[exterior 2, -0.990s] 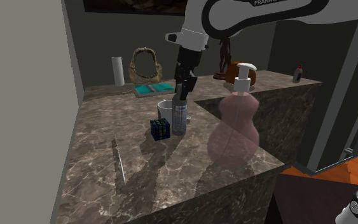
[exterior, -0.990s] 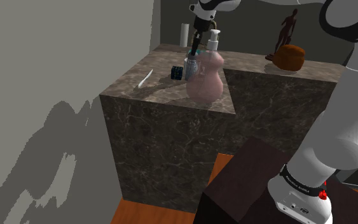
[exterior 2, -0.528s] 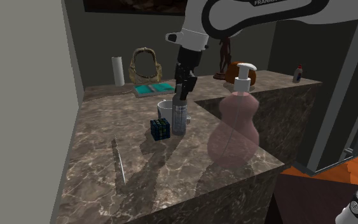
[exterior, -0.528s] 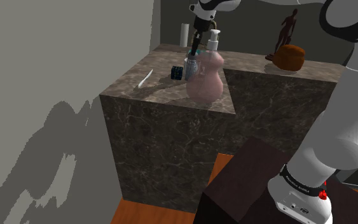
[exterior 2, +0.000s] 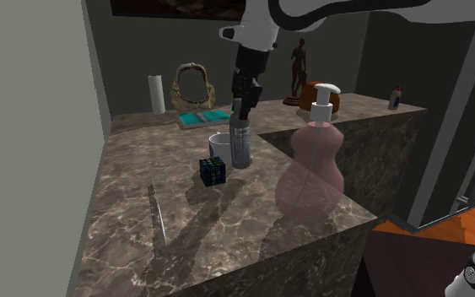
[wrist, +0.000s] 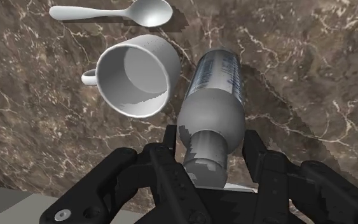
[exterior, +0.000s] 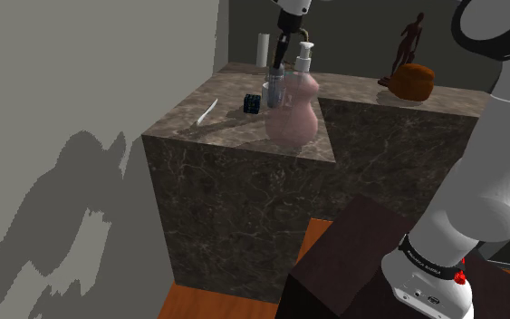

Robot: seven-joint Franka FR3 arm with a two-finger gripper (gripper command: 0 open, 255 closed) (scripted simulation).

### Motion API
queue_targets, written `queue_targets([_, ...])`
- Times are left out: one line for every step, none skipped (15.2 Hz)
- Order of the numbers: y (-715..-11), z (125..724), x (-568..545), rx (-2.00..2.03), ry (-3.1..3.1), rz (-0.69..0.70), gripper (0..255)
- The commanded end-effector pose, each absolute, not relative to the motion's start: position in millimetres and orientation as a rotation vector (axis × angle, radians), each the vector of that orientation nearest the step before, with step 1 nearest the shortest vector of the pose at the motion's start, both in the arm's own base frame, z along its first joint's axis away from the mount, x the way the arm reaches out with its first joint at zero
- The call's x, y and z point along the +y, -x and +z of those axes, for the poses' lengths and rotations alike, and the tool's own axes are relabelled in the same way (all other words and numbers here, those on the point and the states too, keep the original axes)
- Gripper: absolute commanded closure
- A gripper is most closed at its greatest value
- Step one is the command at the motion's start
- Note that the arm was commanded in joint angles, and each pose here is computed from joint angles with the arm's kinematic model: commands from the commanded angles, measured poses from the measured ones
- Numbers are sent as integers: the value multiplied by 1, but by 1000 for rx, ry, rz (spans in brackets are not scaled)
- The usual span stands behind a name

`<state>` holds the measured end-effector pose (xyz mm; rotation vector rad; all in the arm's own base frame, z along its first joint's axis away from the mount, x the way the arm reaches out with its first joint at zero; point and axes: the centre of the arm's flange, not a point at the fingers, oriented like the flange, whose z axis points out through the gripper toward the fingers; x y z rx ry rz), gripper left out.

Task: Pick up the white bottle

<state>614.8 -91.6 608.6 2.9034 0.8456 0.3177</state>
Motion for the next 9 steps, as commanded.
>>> queue_targets([-615, 619, -91, 846, -2903, 318, 255])
queue_targets([-615, 624, -91, 846, -2903, 318, 255])
queue_targets([-615, 630, -91, 846, -2903, 318, 255])
queue_targets([-615, 635, -91, 846, -2903, 318, 255])
queue_targets([-615, 640, -91, 846, -2903, 318, 255])
queue_targets([-615, 645, -91, 846, -2903, 318, 255])
queue_targets([-615, 651, -91, 846, -2903, 318, 255])
queue_targets([-615, 652, -91, 846, -2903, 318, 255])
queue_targets([-615, 652, -91, 846, -2903, 318, 255])
